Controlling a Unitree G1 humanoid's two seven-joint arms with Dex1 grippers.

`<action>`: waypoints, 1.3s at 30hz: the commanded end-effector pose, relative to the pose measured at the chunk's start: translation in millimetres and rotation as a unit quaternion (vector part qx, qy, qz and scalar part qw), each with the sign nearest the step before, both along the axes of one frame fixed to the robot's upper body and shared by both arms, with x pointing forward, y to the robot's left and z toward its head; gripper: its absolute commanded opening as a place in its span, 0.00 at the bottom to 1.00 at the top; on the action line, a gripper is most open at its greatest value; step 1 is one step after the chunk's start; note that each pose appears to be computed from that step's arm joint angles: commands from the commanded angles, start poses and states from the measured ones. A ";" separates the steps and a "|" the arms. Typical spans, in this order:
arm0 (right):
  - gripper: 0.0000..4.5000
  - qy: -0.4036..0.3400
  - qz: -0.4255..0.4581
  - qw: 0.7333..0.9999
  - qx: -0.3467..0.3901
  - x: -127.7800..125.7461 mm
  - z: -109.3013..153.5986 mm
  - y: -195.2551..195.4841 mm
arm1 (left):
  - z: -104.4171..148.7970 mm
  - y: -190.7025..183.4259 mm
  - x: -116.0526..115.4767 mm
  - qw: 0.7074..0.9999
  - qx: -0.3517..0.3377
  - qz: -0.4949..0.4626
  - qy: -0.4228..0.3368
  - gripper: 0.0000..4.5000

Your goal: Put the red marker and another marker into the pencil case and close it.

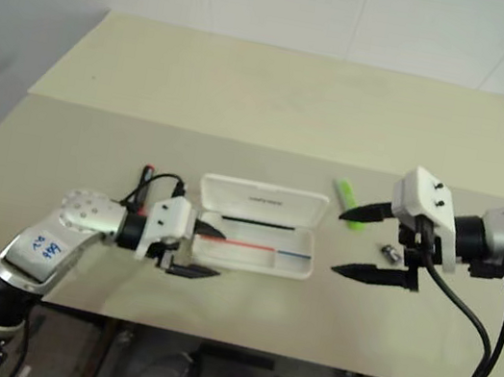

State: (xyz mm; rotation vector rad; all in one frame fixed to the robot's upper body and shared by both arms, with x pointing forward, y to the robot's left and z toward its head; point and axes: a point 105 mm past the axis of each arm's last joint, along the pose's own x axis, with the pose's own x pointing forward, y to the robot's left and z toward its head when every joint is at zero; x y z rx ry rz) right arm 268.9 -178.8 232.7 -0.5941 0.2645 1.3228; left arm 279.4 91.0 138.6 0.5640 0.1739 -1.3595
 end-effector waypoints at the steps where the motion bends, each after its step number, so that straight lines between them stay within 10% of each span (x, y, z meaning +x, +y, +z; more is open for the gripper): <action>1: 1.00 -0.020 0.010 1.000 -0.003 2.0 7.0 2.6 | 13.8 -1.8 -11.2 1.000 -0.015 -0.020 -0.006 1.00; 9: 1.00 -0.021 0.014 1.000 -0.008 6.4 8.6 1.6 | 42.9 21.5 -59.8 0.998 -0.019 -0.051 0.030 1.00; 17: 1.00 -0.017 0.017 1.000 -0.008 6.4 10.5 -3.0 | 103.6 108.9 -82.4 0.984 -0.074 0.156 -0.033 1.00; 24: 1.00 -0.020 0.057 0.998 0.005 10.1 11.6 12.7 | 109.7 188.3 -21.3 0.878 -0.132 0.454 -0.071 1.00; 33: 1.00 -0.010 0.096 0.995 0.035 0.2 9.8 37.2 | 78.1 156.9 34.8 0.830 -0.171 0.531 -0.014 1.00; 39: 1.00 -0.013 0.097 0.994 0.043 -2.4 10.4 41.4 | 51.0 175.9 54.4 0.743 -0.135 0.655 0.012 1.00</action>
